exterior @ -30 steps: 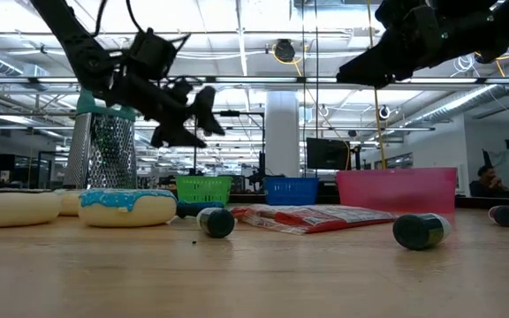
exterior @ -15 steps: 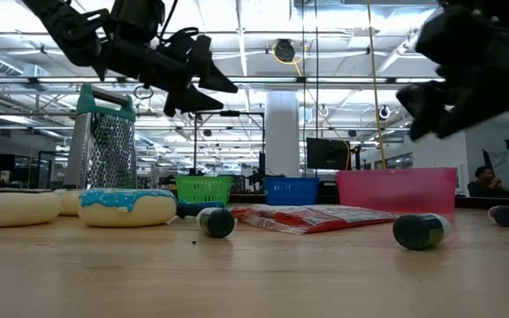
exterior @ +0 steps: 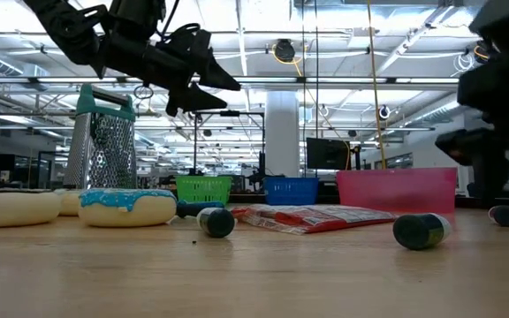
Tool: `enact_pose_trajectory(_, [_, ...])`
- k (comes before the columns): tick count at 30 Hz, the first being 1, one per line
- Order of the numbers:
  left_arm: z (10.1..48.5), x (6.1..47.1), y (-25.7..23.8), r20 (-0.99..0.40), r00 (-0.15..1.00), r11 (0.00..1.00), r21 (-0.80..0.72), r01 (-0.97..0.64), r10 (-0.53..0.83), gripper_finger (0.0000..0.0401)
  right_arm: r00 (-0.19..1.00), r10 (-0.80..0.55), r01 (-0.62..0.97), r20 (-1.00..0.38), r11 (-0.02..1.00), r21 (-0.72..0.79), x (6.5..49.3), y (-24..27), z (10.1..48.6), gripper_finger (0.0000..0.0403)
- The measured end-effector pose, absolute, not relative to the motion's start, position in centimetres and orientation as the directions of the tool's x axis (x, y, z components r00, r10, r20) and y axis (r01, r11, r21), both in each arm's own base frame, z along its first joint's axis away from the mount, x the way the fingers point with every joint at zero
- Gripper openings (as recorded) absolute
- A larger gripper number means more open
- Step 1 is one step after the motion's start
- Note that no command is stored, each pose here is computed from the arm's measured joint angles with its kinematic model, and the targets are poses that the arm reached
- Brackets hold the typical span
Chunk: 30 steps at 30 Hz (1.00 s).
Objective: Pick & Place Food Item
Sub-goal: Put the top black food coloring bottle into the green bin
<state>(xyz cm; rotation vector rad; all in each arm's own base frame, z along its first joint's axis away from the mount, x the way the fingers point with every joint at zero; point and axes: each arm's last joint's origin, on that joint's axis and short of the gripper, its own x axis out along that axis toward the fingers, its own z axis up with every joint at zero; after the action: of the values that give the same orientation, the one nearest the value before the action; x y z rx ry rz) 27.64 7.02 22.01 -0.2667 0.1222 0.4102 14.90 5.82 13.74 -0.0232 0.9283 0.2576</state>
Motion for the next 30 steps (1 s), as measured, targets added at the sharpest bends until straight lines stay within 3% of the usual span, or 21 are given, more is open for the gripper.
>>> enact_pose_trajectory(8, [21.9,27.7,6.5,-0.186,0.915,0.888,-0.234,-0.396,0.359,0.0294,0.587,0.162,-0.234,-0.793,0.972,0.025,14.7,5.9,11.5,0.0150])
enact_pose_trajectory(17, [21.9,27.8,6.1,-0.179,0.918,0.879,-0.273,-0.391,0.353,0.0294,0.669,0.185,-0.251,-0.720,0.968,0.016,15.4,6.1,12.0,0.0063])
enact_pose_trajectory(24, [22.3,28.3,3.8,-0.147,0.953,0.915,-0.273,-0.296,0.265,0.0294,0.947,0.122,-0.178,-0.297,0.969,-0.169,18.2,5.7,16.6,0.0060])
enact_pose_trajectory(27, [22.7,28.5,2.4,-0.103,0.971,0.945,-0.227,-0.234,0.216,0.0294,0.992,0.097,-0.110,-0.079,0.977,-0.183,19.0,4.9,18.7,0.0076])
enact_pose_trajectory(30, [22.8,28.9,1.0,-0.048,0.983,0.968,-0.174,-0.181,0.175,0.0294,0.997,0.057,-0.047,0.049,0.982,-0.180,19.4,4.1,19.8,0.0076])
